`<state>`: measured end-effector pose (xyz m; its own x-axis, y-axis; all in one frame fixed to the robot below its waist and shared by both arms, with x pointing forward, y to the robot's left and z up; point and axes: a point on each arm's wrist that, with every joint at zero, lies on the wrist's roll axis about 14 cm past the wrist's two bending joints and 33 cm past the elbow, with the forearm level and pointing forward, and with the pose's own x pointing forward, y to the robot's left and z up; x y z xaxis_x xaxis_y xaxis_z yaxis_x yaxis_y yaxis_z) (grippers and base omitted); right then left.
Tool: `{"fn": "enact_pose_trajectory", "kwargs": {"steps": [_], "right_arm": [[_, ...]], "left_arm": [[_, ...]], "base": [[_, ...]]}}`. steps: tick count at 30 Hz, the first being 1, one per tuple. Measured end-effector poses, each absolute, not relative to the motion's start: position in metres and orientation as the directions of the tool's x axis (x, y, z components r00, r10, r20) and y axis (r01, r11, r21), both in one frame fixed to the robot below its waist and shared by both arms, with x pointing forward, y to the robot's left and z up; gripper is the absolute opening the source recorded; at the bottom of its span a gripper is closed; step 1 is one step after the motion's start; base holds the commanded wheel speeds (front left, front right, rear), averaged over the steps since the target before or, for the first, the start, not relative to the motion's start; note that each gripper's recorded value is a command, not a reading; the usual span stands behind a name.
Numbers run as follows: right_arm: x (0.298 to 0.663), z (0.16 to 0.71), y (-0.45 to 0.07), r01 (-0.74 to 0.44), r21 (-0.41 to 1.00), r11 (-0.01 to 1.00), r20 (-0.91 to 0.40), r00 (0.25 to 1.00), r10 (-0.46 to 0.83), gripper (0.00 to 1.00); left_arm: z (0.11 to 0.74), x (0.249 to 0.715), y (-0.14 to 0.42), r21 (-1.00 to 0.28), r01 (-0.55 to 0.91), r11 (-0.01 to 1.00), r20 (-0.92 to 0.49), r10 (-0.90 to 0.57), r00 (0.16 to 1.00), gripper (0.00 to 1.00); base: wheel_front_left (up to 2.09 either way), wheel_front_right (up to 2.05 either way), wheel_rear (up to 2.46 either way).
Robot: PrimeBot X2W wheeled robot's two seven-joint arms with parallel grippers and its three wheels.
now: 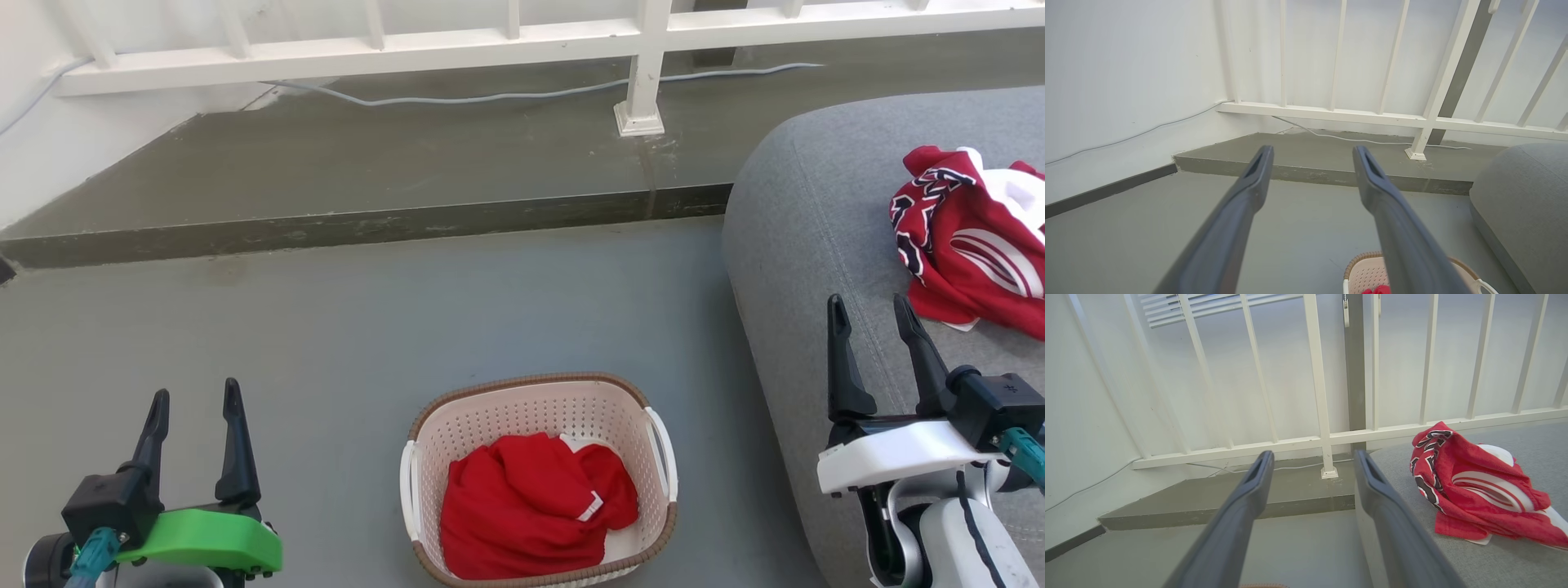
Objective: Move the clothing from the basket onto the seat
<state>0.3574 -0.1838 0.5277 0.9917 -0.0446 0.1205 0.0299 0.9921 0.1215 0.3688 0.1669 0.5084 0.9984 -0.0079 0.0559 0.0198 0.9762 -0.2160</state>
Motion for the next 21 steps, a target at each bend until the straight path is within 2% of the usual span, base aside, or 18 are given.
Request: {"fn": "enact_pose_trajectory", "kwargs": {"steps": [21], "right_arm": [[0.3559,0.5247,-0.1767,0.011,0.124,0.992,0.101,0.995,-0.024,1.00]], "left_arm": [[0.5134,0.3597,0.1580,-0.207,0.036,0.978,0.054,-0.025,0.998,1.00]], "base": [[0.00,0.00,0.00]]}}
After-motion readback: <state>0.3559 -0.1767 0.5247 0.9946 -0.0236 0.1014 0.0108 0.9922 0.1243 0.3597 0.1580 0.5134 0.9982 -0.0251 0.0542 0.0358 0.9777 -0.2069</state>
